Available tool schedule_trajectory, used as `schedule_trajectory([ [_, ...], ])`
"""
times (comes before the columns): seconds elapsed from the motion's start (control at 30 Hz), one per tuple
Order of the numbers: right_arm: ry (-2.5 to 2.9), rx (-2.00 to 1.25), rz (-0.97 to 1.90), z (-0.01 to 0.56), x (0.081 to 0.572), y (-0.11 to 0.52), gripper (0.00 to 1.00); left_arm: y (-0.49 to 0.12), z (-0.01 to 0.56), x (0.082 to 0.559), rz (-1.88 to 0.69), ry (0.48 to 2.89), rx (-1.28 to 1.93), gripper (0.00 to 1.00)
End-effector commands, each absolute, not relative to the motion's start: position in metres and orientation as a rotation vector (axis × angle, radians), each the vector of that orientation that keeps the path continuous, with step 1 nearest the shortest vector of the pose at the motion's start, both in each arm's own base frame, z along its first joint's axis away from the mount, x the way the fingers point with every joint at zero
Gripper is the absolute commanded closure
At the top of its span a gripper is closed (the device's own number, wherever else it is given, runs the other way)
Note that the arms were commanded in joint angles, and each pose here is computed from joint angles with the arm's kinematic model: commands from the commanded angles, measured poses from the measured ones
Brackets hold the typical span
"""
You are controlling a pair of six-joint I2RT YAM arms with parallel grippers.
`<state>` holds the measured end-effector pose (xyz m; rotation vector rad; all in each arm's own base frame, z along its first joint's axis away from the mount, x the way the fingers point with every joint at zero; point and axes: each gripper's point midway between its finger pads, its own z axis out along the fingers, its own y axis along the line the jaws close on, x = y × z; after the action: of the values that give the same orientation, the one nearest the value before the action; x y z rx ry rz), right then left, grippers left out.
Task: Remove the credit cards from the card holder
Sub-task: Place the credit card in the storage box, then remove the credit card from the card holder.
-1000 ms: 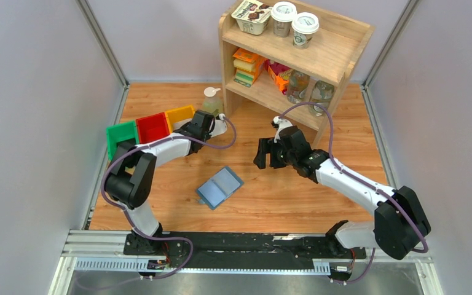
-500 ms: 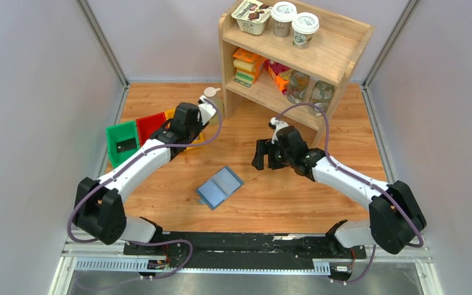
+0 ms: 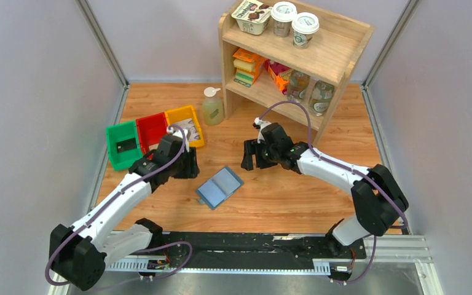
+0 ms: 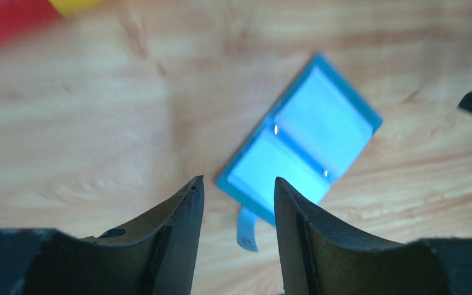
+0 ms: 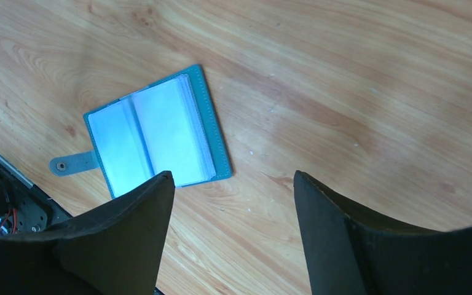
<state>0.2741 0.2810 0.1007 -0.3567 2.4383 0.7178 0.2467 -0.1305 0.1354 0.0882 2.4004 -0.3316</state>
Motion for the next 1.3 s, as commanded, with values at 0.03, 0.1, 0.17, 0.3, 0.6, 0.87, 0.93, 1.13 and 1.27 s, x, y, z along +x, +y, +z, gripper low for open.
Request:
schedule_trajectory([
  [0.03,2.455,-0.447,0.729,0.102,0.269,0.309,0.34,-0.142,0.082,0.184,-0.508,2.629,-0.157,0.46],
  [0.1,2.479,-0.476,0.715,0.094,0.264,0.317,0.39,-0.144,0.070,0.174,-0.536,2.653,-0.181,0.46],
  [0.17,2.493,-0.495,0.707,0.090,0.262,0.325,0.43,-0.147,0.061,0.168,-0.571,2.670,-0.201,0.46],
  [0.3,2.522,-0.539,0.693,0.081,0.256,0.339,0.47,-0.158,0.052,0.169,-0.662,2.652,-0.228,0.47],
  [0.6,2.593,-0.551,0.646,0.052,0.246,0.347,0.48,-0.162,0.022,0.168,-0.665,2.701,-0.297,0.58],
  [0.87,2.619,-0.545,0.660,0.041,0.238,0.345,0.51,-0.170,0.016,0.179,-0.691,2.688,-0.306,0.74],
  [0.93,2.621,-0.537,0.652,0.040,0.238,0.343,0.52,-0.171,0.015,0.181,-0.693,2.687,-0.299,0.76],
  [1.13,2.596,-0.500,0.563,0.043,0.245,0.330,0.47,-0.172,0.013,0.183,-0.683,2.694,-0.293,0.76],
  [1.27,2.554,-0.466,0.442,0.049,0.258,0.316,0.42,-0.172,0.011,0.182,-0.677,2.702,-0.289,0.77],
])
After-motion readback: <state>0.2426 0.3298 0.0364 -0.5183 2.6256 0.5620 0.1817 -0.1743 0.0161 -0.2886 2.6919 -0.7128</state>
